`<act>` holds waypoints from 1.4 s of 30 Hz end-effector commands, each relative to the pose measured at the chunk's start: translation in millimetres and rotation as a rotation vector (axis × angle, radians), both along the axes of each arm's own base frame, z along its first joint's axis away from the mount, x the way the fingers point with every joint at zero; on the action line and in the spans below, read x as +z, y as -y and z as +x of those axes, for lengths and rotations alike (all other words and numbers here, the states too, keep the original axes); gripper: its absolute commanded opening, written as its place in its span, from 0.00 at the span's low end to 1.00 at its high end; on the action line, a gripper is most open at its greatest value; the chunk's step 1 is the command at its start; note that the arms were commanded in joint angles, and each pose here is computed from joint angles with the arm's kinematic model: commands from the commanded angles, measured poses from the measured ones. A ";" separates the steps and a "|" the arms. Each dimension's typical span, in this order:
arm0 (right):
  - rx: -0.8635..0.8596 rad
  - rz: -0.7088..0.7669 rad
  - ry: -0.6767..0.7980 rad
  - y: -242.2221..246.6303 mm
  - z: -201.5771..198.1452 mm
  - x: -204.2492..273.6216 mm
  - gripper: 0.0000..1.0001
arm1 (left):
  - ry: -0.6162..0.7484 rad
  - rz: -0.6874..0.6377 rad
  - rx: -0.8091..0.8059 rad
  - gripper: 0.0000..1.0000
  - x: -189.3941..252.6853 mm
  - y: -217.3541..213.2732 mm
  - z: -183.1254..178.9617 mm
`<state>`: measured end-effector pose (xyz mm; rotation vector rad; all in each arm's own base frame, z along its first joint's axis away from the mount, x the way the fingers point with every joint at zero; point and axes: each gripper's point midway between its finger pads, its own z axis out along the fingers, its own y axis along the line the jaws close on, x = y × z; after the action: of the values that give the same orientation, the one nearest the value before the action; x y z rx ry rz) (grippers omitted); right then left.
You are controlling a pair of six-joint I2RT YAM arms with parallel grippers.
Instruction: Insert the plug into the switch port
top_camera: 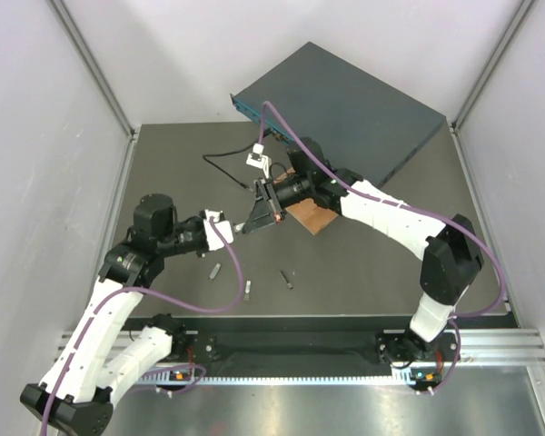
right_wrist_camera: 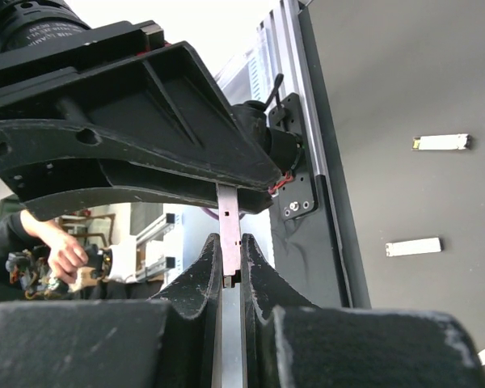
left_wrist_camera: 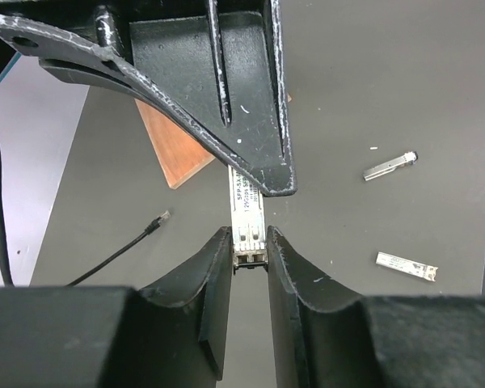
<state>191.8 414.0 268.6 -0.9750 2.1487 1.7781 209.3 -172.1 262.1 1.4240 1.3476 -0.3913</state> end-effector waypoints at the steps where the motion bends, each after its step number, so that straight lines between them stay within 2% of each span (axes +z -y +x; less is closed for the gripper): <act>1: 0.033 0.069 0.034 -7.9 -4.6 21.6 0.00 | 0.041 0.007 -0.017 0.30 0.6 1.0 0.1; 4: 0.037 0.072 0.027 -7.8 -5.5 22.1 0.00 | 0.040 0.013 -0.010 0.29 -1.7 -0.2 0.5; 5: 0.039 0.073 0.026 -8.1 -6.3 22.0 0.00 | 0.038 0.016 -0.006 0.26 -2.6 -0.8 1.1; 6: 0.037 0.073 0.024 -8.1 -5.4 21.6 0.00 | 0.040 0.015 -0.003 0.17 -1.2 -0.7 1.5; 8: 0.041 0.079 0.033 -8.1 -6.4 23.2 0.03 | 0.021 -0.003 0.005 0.10 0.5 0.4 1.5; 9: 0.042 0.082 0.038 -7.7 -6.7 25.1 0.16 | 0.014 -0.012 0.004 0.03 2.4 1.3 0.4; 10: 0.041 0.085 0.048 -7.6 -5.5 26.1 0.26 | -0.015 -0.036 0.005 0.00 3.5 3.4 -2.4; 11: 0.044 0.081 0.076 -5.5 -4.2 30.1 0.36 | -0.023 -0.055 0.012 0.00 6.8 4.4 -2.8; 12: 0.040 0.080 0.104 -4.6 -1.3 33.5 0.53 | -0.042 -0.072 0.014 0.00 8.8 5.8 -4.7; 13: 0.016 0.078 0.142 -1.2 5.4 39.8 0.59 | -0.096 -0.106 0.030 0.00 10.2 6.9 -9.3; 14: 0.010 0.114 0.248 1.0 13.3 59.1 0.63 | -0.123 -0.127 0.042 0.00 12.7 7.4 -11.7; 16: -0.041 0.108 0.332 16.8 27.8 79.4 0.74 | -0.196 -0.181 0.074 0.00 17.6 8.2 -18.2; 17: -0.080 0.152 0.447 27.2 39.1 113.7 0.80 | -0.223 -0.210 0.090 0.00 21.3 7.8 -22.7; 18: -0.075 0.149 0.459 27.9 39.2 112.3 0.81 | -0.240 -0.218 0.097 0.00 21.3 8.0 -23.8; 24: -0.163 0.237 0.688 66.7 52.3 187.1 0.87 | -0.377 -0.282 0.258 0.00 33.6 5.9 -3.3; 29: -0.386 0.196 0.754 115.1 89.4 214.8 0.96 | -0.477 -0.218 0.357 0.00 30.7 10.2 35.0; 30: -0.451 0.185 0.772 137.6 97.1 222.1 0.98 | -0.449 -0.217 0.361 0.00 46.8 10.6 42.6; 32: -0.523 0.157 0.741 161.4 106.8 216.8 1.00 | -0.504 -0.172 0.364 0.00 38.5 15.9 55.2; 33: -0.556 0.147 0.737 174.3 109.4 216.4 1.00 | -0.484 -0.186 0.362 0.00 51.1 17.8 61.0; 34: -0.629 0.133 0.756 201.8 111.6 222.9 0.99 | -0.496 -0.182 0.360 0.00 48.8 21.7 67.7; 36: -0.709 0.096 0.715 227.9 116.9 211.1 1.00 | -0.457 -0.218 0.357 0.00 61.8 30.9 78.7; 39: -0.933 0.038 0.681 297.6 117.4 205.9 1.00 | -0.401 -0.212 0.400 0.00 71.7 40.9 97.0; 42: -1.038 0.010 0.571 327.9 113.5 180.3 0.99 | -0.400 -0.188 0.442 0.00 75.0 49.4 113.1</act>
<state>324.7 105.6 442.6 -0.2873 1.7408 0.8570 303.0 -216.6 304.7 0.9489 1.9040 -0.5783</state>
